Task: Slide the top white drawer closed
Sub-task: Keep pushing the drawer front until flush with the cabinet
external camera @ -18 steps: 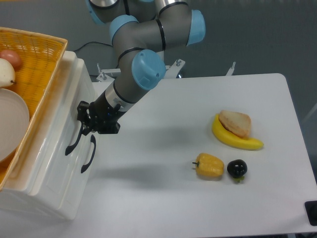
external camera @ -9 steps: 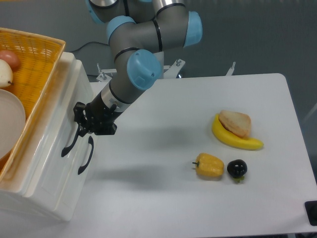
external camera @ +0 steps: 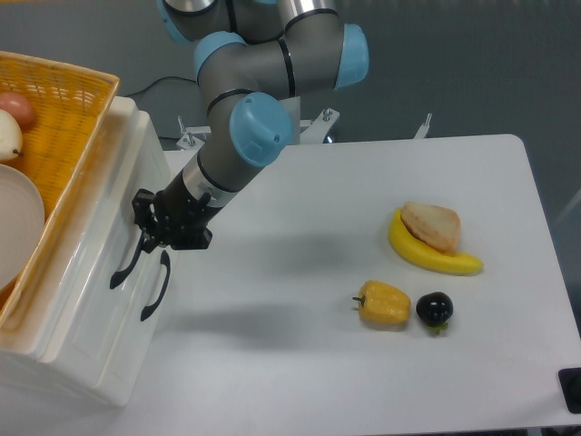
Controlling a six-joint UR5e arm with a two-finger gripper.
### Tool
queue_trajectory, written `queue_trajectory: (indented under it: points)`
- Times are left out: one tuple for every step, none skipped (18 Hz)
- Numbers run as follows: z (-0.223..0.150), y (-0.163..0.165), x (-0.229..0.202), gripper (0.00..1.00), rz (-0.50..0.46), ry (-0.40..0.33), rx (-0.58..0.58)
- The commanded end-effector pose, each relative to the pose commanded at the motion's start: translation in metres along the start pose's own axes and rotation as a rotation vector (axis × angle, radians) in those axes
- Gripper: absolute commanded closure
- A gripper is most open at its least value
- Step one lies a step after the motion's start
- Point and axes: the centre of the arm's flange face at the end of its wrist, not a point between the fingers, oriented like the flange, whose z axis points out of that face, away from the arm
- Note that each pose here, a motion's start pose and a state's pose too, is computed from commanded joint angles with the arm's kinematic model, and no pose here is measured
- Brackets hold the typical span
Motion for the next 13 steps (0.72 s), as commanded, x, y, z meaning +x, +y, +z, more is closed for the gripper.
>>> queue_trajectory:
  points:
    - [0.0, 0.0, 0.0, 0.89, -0.001, 0.0, 0.0]
    - [0.0, 0.0, 0.0, 0.89, -0.001, 0.0, 0.0]
    - [-0.001, 0.0, 0.001, 0.89, -0.001, -0.001, 0.001]
    - [-0.001, -0.001, 0.0, 0.88, 0.002, -0.001, 0.002]
    - [-0.001, 0.0, -0.002, 0.84, 0.0, -0.002, 0.003]
    - [-0.003, 0.0, -0.006, 0.84, -0.005, -0.005, 0.005]
    - [-0.008, -0.001, -0.008, 0.84, -0.006, -0.009, 0.012]
    - [-0.015, -0.002, -0.015, 0.8, -0.01, -0.019, 0.025]
    - [-0.022, -0.004, -0.021, 0.73, -0.006, -0.033, 0.04]
    - [-0.028, -0.004, -0.028, 0.65, -0.001, -0.051, 0.056]
    - [-0.035, -0.004, -0.039, 0.59, -0.008, -0.064, 0.072]
    - [-0.044, -0.001, -0.052, 0.53, -0.024, -0.08, 0.083]
    - [-0.055, 0.004, -0.065, 0.47, -0.041, -0.111, 0.084]
